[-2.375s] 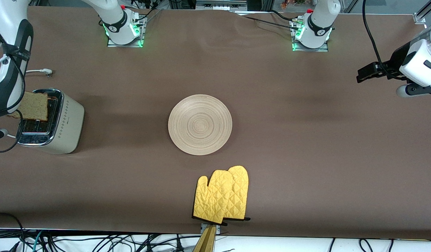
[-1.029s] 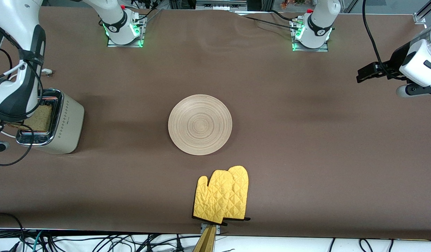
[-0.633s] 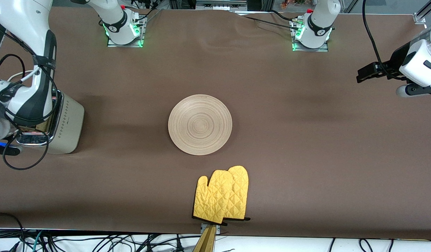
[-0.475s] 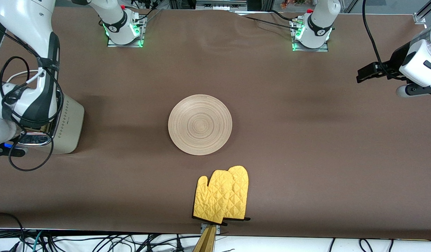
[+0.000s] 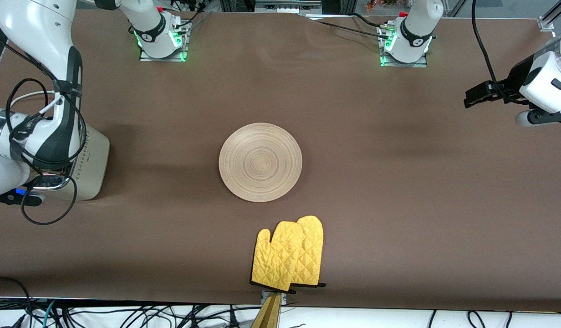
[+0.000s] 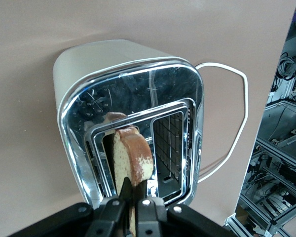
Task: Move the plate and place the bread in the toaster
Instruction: 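Open the right gripper to release the bread in the slot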
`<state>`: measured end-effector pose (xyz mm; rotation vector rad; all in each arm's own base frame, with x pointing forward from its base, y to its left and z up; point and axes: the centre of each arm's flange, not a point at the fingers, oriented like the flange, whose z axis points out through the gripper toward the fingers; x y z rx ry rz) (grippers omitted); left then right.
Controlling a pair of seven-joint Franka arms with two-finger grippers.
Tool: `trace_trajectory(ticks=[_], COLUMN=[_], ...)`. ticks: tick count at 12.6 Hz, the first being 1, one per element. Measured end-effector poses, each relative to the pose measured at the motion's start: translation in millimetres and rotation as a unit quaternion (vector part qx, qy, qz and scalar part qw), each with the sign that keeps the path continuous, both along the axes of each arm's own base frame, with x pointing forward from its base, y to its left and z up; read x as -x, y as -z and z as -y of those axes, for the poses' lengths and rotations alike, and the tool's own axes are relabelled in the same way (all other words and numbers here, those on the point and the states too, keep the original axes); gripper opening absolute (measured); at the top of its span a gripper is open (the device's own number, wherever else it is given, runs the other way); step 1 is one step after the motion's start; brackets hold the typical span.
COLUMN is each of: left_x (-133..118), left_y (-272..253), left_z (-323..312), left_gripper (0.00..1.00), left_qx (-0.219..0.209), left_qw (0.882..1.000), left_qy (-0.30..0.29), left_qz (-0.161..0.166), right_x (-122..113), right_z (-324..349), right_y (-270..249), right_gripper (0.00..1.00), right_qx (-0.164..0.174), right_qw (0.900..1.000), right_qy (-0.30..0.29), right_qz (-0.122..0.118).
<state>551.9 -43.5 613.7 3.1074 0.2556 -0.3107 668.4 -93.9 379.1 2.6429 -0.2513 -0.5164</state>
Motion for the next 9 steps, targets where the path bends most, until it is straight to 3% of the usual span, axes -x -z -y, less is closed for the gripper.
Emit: trace_trajectory(ticks=[3,4,9], left_x=[0.0,0.0,0.0], left_y=[0.0,0.0,0.0], left_z=[0.0,0.0,0.0], left_gripper=[1.00,1.00,1.00], left_qx=[0.000,0.000,0.000], left_qw=[1.000,1.000,1.000], left_qy=[0.000,0.000,0.000], left_qz=[0.000,0.000,0.000], right_x=[0.4,0.4,-2.8], right_z=[2.7,4.0,11.8], right_y=[0.3,0.6,0.5], right_gripper=[0.06,0.11,0.64], right_qx=[-0.001,-0.004,-0.026], right_qw=[1.000,1.000,0.999], right_qy=[0.003,0.005,0.010], right_qz=[0.000,0.002,0.021])
